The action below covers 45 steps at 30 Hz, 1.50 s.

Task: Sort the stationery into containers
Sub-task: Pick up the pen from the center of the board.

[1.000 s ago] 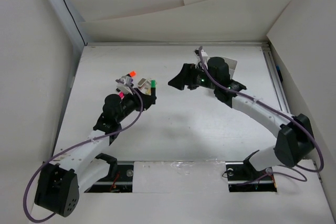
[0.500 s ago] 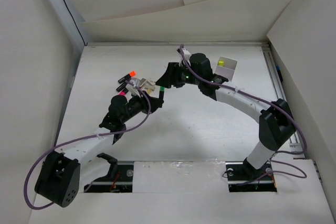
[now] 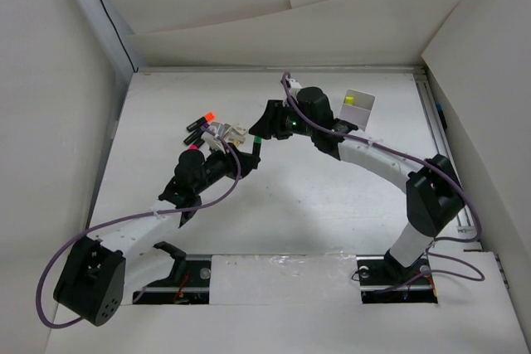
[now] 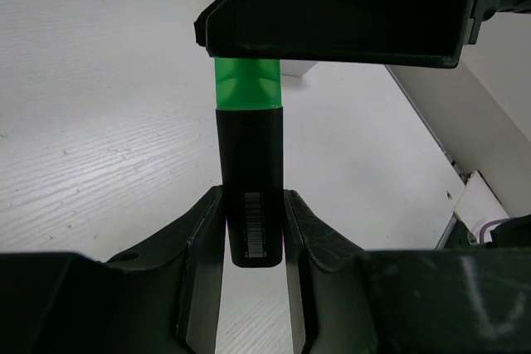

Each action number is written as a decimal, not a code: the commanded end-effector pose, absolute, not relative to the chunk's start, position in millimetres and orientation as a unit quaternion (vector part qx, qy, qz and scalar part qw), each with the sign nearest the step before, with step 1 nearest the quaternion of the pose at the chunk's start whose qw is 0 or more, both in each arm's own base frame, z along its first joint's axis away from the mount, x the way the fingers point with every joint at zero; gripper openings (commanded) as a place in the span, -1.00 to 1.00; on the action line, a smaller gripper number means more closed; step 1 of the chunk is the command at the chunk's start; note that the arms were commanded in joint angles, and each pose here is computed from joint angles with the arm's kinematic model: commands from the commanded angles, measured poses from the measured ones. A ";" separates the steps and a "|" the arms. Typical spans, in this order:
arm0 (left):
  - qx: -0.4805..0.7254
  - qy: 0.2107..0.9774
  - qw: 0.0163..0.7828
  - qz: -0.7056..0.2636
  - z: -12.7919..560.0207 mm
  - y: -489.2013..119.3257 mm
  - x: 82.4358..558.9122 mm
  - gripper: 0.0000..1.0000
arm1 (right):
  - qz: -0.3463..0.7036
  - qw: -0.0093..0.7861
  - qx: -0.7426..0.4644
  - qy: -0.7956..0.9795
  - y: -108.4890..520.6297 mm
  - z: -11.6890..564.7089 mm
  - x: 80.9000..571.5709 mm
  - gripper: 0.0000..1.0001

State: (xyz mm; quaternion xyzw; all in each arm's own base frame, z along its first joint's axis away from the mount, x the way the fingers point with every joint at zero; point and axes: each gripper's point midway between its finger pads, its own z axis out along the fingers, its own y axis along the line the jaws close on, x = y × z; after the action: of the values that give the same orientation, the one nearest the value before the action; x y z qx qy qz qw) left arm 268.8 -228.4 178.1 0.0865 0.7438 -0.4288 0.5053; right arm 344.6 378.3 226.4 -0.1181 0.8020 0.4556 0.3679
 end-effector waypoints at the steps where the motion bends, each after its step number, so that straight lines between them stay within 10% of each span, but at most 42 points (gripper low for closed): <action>1: 0.095 0.718 0.538 -0.431 205.5 -230.6 278.0 -0.66 | 0.458 0.383 -0.112 0.794 379.0 233.8 344.6 0.15; 15: 0.079 0.730 0.538 -0.415 197.9 -227.4 286.8 -0.64 | 0.463 0.367 -0.116 0.798 383.6 225.8 337.8 -0.65; 18: 0.078 0.733 0.534 -0.413 196.5 -228.1 288.1 -0.34 | 0.461 0.370 -0.113 0.799 382.9 225.6 339.2 -0.75; 27: 0.072 0.733 0.539 -0.408 197.9 -225.2 289.6 0.39 | 0.447 0.393 -0.087 0.798 370.3 233.6 353.6 -0.83; 45: 0.065 0.731 0.547 -0.403 196.8 -220.0 287.2 0.47 | 0.359 0.504 0.042 0.785 216.8 264.5 445.6 -0.88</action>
State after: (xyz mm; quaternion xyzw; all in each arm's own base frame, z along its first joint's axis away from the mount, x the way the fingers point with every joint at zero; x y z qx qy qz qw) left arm 283.7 -220.6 172.9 0.0609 0.7561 -0.3970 0.5168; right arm 429.2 260.4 229.1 0.0163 0.8122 0.3791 0.4430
